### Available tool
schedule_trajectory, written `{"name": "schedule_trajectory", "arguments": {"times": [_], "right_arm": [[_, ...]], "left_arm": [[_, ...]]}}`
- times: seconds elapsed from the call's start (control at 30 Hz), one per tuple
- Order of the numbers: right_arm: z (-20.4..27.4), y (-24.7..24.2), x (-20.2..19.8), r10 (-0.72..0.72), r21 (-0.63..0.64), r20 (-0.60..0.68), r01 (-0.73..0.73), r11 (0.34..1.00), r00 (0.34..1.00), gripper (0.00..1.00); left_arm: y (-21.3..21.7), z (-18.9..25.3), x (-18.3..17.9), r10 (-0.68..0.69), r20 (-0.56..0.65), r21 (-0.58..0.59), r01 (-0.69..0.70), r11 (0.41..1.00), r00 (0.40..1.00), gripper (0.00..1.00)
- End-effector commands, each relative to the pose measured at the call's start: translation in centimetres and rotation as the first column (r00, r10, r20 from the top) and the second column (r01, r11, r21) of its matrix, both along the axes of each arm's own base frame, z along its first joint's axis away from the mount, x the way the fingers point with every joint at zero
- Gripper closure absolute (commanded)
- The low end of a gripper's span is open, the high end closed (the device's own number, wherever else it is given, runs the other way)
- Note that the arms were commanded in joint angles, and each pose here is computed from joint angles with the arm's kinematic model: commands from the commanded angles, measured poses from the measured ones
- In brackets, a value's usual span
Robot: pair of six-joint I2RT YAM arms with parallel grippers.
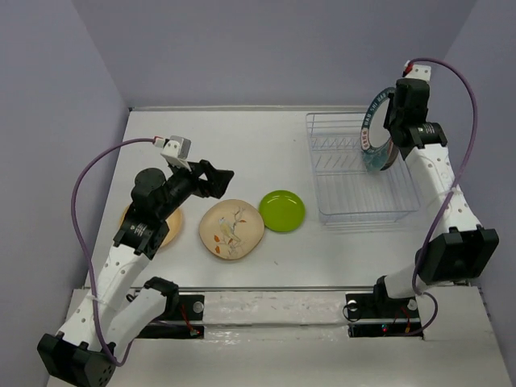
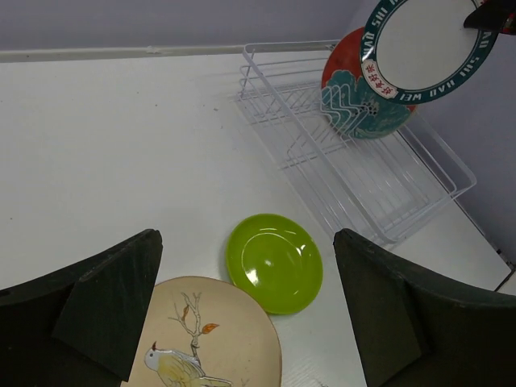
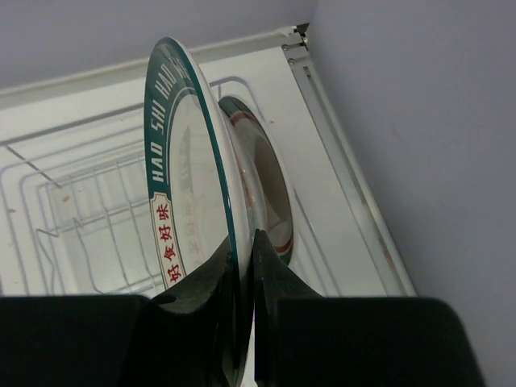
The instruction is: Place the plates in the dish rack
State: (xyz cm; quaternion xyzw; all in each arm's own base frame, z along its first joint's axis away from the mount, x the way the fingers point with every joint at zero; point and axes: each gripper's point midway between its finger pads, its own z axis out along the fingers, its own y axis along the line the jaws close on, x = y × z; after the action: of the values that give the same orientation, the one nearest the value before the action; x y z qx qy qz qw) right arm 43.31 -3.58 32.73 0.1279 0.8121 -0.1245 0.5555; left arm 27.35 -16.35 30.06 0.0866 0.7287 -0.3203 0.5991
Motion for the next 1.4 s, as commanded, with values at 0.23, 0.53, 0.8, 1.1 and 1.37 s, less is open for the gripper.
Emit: {"name": "schedule_trajectory", "arguments": {"times": [0.23, 0.53, 0.8, 1.1, 1.37], "right_arm": [[2.4, -0.6, 1.4, -0.073, -0.293, -0.108, 0.038, 0.955, 0.991, 0.93], [-0.5, -0.7, 3.2, -0.033, -0.406, -0.245, -0.072, 0.911, 0.969, 0.93], [-5.3, 0.3, 4.1, 0.011, -0.372, -0.344, -0.147, 0.916, 0.939, 0.93], [-6.1, 1.0, 4.4, 0.027, -0.309, -0.333, -0.136, 0.941, 0.943, 0.55], [-3.2, 10.4, 2.5, 0.284, -0.076, -0.159, -0.298, 0.951, 0.946, 0.4]], "left_arm": [[-0.2, 1.3, -0.5, -0.009, 0.065, 0.012, 0.008, 1.0, 0.998, 0.01], [-0.3, 1.2, -0.6, -0.008, 0.062, 0.019, 0.007, 1.0, 0.998, 0.01], [-0.3, 1.1, -0.5, -0.005, 0.06, 0.021, 0.004, 1.0, 0.998, 0.01], [-0.2, 0.9, -0.3, 0.002, 0.055, 0.024, -0.004, 1.0, 0.999, 0.01], [-0.1, 0.3, 0.2, 0.016, 0.037, 0.034, -0.017, 0.999, 0.999, 0.01]]}}
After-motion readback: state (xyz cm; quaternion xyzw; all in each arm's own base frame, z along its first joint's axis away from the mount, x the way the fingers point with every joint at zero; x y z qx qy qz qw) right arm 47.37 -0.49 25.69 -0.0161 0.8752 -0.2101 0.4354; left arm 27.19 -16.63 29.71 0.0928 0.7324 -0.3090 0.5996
